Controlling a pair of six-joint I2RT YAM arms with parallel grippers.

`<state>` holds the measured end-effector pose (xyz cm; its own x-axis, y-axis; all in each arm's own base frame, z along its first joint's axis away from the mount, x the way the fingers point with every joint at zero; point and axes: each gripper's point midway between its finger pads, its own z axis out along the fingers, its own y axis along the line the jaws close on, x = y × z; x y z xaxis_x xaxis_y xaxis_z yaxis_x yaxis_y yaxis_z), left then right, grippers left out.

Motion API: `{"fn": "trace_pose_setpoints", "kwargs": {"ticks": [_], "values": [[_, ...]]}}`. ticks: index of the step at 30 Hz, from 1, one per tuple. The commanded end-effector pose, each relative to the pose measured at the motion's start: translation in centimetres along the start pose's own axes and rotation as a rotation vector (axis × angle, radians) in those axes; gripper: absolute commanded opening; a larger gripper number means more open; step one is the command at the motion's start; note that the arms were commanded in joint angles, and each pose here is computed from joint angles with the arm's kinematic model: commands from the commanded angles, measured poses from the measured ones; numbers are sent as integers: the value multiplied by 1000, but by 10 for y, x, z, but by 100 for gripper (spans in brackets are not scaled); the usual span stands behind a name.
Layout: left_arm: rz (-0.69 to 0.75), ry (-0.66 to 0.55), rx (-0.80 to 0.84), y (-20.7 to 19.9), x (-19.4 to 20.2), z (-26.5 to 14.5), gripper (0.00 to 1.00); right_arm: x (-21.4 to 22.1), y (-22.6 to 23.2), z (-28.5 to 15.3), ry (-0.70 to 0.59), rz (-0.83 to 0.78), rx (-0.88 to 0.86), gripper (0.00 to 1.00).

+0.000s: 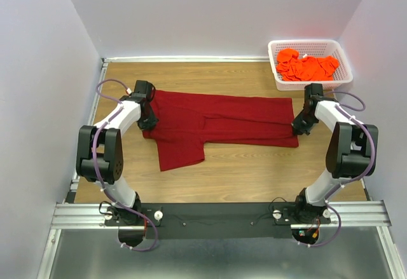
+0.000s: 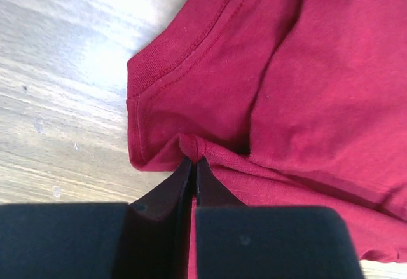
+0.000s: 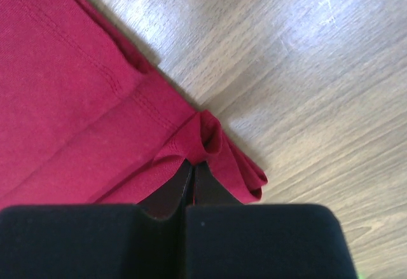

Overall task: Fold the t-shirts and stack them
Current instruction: Fold the tshirt

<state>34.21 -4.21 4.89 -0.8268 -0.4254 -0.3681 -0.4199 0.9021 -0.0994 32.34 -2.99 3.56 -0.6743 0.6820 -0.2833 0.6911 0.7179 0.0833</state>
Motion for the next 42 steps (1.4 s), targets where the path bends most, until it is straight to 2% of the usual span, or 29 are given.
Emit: {"fn": "trace_pose_setpoints", "kwargs": {"ticks": [1,5,18,35,39,42], "values": [[-30,-87,-42,5,-28,-11,9,-11,3,5,-38,-19,8,4],[-30,-130,-73,8,-42,-16,9,-11,-1,8,-44,-22,24,5],[2,-130,-119,2,-62,8,11,-7,-8,18,-39,-33,53,6],[-14,-122,-140,8,-53,23,15,-26,16,-5,-87,-35,-56,9],[-23,-135,-137,5,-58,21,22,-26,20,-2,-84,-35,-69,13],[-39,-161,-130,5,-62,14,23,-29,22,-3,-95,-43,-80,13]]}}
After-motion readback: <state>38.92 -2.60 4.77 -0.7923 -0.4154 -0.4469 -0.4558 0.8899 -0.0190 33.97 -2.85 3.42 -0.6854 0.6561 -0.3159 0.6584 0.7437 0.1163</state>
